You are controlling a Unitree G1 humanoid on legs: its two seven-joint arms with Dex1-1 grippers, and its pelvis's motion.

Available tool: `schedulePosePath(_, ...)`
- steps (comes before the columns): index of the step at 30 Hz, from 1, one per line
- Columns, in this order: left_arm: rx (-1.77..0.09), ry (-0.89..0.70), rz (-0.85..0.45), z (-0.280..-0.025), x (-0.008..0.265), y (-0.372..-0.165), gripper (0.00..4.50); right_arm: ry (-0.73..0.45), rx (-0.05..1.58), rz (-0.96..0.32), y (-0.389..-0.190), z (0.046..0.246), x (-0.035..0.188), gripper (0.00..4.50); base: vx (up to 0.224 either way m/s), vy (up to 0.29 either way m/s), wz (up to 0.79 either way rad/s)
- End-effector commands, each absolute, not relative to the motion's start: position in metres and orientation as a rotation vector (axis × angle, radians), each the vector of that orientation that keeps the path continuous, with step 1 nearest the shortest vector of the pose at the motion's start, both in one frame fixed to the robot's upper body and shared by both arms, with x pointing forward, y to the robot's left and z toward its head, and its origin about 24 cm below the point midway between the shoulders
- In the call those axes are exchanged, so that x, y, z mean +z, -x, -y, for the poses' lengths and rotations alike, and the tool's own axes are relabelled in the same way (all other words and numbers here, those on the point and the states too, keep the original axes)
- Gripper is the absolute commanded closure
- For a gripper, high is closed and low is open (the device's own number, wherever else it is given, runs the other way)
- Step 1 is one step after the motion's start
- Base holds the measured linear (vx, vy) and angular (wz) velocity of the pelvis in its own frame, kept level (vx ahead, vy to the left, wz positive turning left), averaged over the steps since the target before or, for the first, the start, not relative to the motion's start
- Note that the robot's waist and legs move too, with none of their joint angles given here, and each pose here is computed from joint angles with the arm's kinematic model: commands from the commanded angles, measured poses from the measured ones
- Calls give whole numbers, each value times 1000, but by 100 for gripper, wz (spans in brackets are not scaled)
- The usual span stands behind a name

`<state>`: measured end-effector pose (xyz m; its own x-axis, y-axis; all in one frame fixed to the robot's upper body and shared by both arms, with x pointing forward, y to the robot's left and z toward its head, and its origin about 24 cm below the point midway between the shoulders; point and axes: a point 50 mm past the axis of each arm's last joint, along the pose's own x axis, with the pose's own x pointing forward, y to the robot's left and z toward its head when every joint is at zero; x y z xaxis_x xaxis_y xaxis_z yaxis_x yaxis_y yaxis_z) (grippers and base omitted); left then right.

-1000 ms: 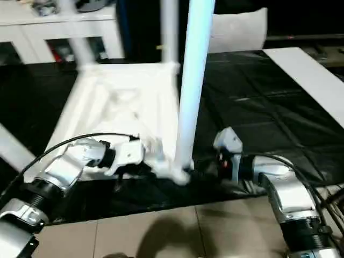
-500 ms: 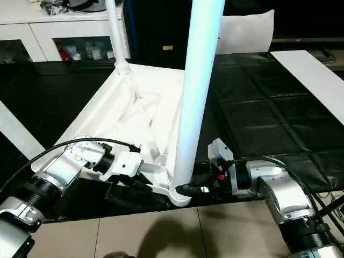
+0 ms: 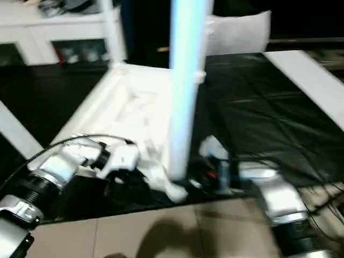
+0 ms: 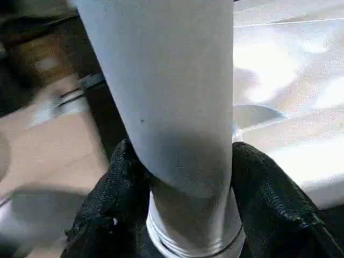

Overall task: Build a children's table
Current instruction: Rotate leg to tighten

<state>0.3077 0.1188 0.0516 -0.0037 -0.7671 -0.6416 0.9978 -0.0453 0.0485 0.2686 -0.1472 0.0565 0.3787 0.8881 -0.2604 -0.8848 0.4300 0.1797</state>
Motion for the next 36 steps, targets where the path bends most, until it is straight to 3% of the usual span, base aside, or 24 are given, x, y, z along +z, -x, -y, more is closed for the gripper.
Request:
schedulePosePath(1,-1603,-503,-462,-80,48,-296,450,-14,943,-334,-288,132,59,253,0,0,0)
schedulePosePath(8,-1381,-406,-428,-56,53,-306,450,-53,641,-318,-313,115,60,254,0,0,0)
schedulePosePath(9,-1314,-393,-400,-47,55,-307,450,-106,577,-298,-318,109,60,254,0,0,0)
schedulePosePath(11,-1299,-394,-394,-44,56,-307,450,-127,563,-286,-319,107,61,254,0,0,0)
schedulePosePath(12,-1298,-400,-397,-45,56,-307,450,-116,568,-279,-319,108,61,220,0,0,0)
schedulePosePath(17,-1258,-449,-393,-57,55,-311,450,-100,584,-249,-315,124,62,175,0,0,0)
schedulePosePath(25,-1334,-545,-405,-82,47,-310,450,-14,822,-205,-294,153,72,100,0,0,0)
schedulePosePath(31,-1503,-635,-401,-90,45,-304,450,132,1005,-278,-281,179,73,57,0,0,0)
schedulePosePath(34,-1619,-655,-384,-89,47,-298,450,151,1122,-314,-275,184,75,57,0,0,0)
schedulePosePath(36,-1679,-657,-368,-87,49,-294,450,156,1184,-328,-271,186,76,92,0,0,0)
